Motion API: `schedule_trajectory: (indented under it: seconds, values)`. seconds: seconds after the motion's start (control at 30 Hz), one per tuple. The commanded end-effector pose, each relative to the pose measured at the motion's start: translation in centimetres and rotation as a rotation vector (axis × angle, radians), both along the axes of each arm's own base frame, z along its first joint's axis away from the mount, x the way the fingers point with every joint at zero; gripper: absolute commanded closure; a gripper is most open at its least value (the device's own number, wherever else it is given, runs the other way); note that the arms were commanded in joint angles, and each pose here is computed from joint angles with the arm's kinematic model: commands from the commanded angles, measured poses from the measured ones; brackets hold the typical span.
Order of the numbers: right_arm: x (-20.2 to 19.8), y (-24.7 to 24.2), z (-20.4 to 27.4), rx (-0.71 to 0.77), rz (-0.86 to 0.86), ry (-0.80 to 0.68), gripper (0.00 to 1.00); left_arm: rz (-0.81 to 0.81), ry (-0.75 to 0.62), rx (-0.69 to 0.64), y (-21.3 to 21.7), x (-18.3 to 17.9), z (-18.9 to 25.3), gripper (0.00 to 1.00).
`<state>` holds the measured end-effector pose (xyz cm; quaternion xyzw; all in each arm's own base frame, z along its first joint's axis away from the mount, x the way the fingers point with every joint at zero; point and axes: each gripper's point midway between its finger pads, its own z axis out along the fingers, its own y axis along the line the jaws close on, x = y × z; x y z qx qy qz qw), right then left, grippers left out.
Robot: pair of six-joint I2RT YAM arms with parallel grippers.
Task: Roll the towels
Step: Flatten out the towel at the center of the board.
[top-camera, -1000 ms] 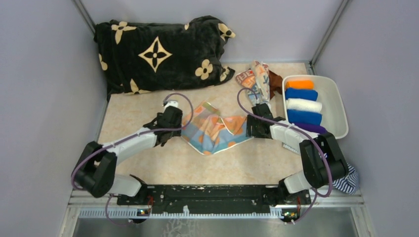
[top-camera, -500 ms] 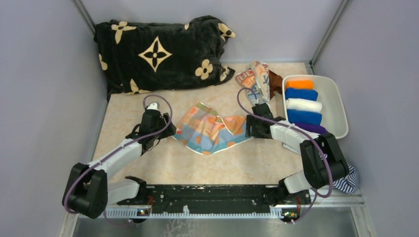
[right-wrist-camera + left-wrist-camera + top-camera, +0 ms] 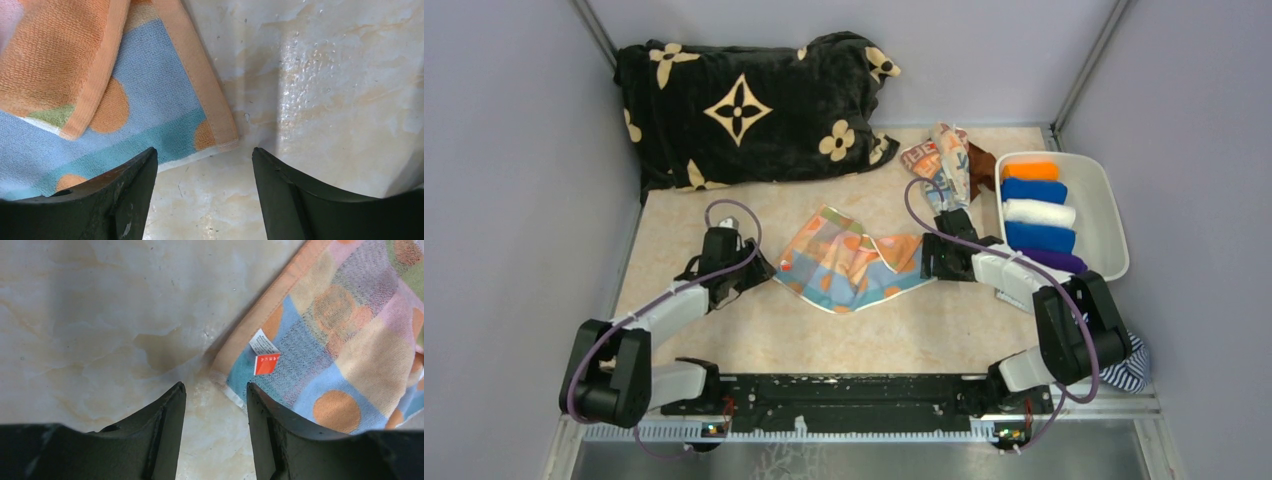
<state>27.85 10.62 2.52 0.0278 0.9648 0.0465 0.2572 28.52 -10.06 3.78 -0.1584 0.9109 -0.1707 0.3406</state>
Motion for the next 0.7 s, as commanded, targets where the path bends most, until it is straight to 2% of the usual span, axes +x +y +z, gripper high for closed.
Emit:
schedule_trajectory:
  seconds: [0.0,0.2,0.47,0.5,0.6,0.63,0.67]
  values:
    - [1.9,0.5,2.6,0.032,-0.005,-0.085,0.30,0.002,0.006,-0.073,-0.4,0.1,-0.5,0.46]
    - [1.9,0.5,2.7,0.032,-0.003,-0.086,0.30,-0.015,0.031,-0.131,-1.0,0.3,-1.4,0.53]
    - [2.0,0.3,3.0,0.024,-0.008,-0.094,0.30,-0.017,0.025,-0.167,-1.2,0.2,-1.2,0.70]
    - [2.0,0.3,3.1,0.022,-0.009,-0.094,0.30,-0.014,0.020,-0.164,-1.1,0.2,-1.0,0.74]
    - [2.1,0.2,3.1,0.016,-0.014,-0.094,0.31,0.002,-0.025,-0.149,-0.7,0.4,0.2,0.95]
    - [2.2,0.1,3.0,0.010,-0.017,-0.094,0.31,0.007,-0.040,-0.147,-0.5,0.4,0.5,1.00]
    - [2.2,-0.1,3.0,0.003,-0.023,-0.091,0.31,0.014,-0.051,-0.146,-0.4,0.5,0.8,1.00]
